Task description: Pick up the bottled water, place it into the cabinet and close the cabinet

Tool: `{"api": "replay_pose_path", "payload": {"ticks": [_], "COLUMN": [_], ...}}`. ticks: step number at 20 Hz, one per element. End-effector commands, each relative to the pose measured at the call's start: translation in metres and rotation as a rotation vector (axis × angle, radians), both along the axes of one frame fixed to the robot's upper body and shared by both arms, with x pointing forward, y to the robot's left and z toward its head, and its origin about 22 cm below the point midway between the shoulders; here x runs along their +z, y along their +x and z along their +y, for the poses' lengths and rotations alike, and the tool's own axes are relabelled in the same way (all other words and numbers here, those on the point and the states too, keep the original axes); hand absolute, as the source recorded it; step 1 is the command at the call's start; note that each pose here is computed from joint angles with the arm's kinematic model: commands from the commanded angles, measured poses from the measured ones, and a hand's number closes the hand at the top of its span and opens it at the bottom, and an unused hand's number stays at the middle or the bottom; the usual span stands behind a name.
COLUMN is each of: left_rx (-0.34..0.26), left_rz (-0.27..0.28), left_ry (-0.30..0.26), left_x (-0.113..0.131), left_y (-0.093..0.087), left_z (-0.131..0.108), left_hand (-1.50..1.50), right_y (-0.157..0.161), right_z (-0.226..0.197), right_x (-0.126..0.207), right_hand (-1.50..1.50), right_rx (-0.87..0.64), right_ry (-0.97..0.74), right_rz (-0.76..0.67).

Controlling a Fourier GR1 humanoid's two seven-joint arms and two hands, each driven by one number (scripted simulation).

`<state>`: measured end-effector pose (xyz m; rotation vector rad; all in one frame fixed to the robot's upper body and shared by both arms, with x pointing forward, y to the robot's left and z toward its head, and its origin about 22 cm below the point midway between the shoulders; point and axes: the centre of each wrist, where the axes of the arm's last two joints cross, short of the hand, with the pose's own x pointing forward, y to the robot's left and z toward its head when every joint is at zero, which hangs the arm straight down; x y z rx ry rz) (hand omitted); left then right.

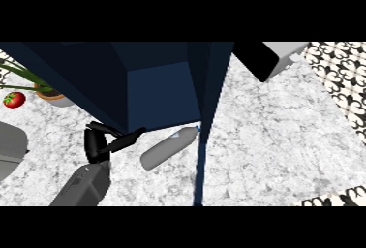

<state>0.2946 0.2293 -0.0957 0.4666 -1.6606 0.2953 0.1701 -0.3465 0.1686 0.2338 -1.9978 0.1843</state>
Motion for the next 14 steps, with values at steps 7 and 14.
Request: {"api": "replay_pose_path", "payload": {"ticks": [7, 14], "left_rx": [-0.266, -0.341], "left_rz": [-0.187, -0.22], "left_ry": [0.054, -0.032], "left_x": [0.079, 0.086], "left_y": [0.072, 0.072], "left_z": [-0.06, -0.088], "left_hand": [-1.5, 1.5], "right_y": [0.004, 0.006], "right_z": [-0.003, 0.0], "right_x": [0.002, 0.0], "right_hand": [-1.5, -1.5], "right_rx": [0.013, 0.031], "right_ry": [-0.026, -0.021], "right_rz": [-0.001, 0.014]}}
